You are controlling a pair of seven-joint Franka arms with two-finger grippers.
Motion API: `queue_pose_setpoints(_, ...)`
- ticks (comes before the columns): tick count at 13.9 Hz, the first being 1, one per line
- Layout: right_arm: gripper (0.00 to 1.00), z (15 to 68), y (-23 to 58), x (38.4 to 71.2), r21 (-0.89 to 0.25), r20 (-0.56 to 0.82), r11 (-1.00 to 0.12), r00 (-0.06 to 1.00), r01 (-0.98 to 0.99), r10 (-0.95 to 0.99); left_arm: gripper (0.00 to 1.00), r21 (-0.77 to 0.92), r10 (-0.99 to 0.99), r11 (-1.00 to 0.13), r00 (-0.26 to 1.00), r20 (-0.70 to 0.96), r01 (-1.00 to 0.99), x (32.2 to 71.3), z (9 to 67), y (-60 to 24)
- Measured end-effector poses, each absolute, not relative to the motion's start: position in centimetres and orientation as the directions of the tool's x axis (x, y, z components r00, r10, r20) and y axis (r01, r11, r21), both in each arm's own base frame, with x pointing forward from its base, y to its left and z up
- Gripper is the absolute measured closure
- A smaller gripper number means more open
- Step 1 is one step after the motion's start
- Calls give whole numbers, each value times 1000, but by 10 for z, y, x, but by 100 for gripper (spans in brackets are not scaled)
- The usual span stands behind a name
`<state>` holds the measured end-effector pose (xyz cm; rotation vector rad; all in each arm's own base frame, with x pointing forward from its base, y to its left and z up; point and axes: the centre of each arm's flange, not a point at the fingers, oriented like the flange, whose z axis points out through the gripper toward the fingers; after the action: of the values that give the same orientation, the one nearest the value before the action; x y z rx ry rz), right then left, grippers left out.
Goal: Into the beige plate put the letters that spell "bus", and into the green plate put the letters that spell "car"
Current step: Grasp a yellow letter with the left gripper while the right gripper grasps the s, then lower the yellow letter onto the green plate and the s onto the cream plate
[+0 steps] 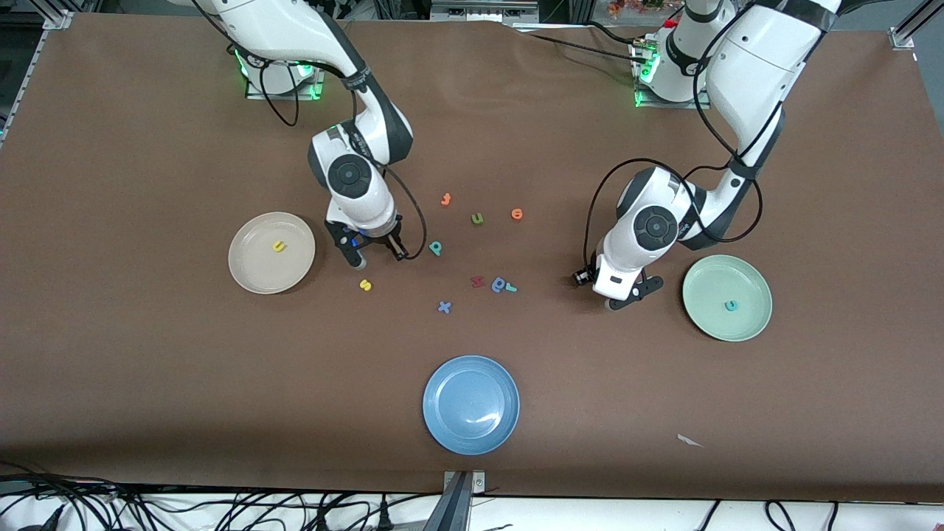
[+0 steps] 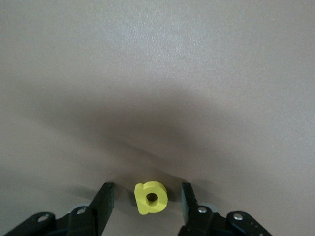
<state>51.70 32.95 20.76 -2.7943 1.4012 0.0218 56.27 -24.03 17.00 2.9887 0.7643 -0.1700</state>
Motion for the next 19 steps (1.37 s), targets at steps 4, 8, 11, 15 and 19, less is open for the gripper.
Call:
queue_pose_setpoints(4, 22, 222, 296, 544, -28, 13, -648, 648, -761, -762, 45, 21, 476, -876, 871, -118, 482, 561, 170, -244)
queue_pose_setpoints(8, 18, 205, 280, 556, -43, 32, -663, 662, -748, -749, 66, 21, 476, -876, 872, -115, 481, 563, 172, -244)
queue_pose_setpoints(11, 19, 182, 274, 561, -70, 57, -668, 665, -741, -745, 71, 15, 460, -886, 882, -103, 464, 563, 173, -245)
queue_pose_setpoints(15, 27, 174, 277, 563, -79, 65, -672, 669, -737, -741, 71, -70, 410, -912, 904, -118, 404, 591, 197, -229)
queue_pose_setpoints(19, 70, 181, 279, 566, -91, 68, -682, 678, -726, -732, 71, -92, 186, -981, 962, -200, 170, 627, 227, -153)
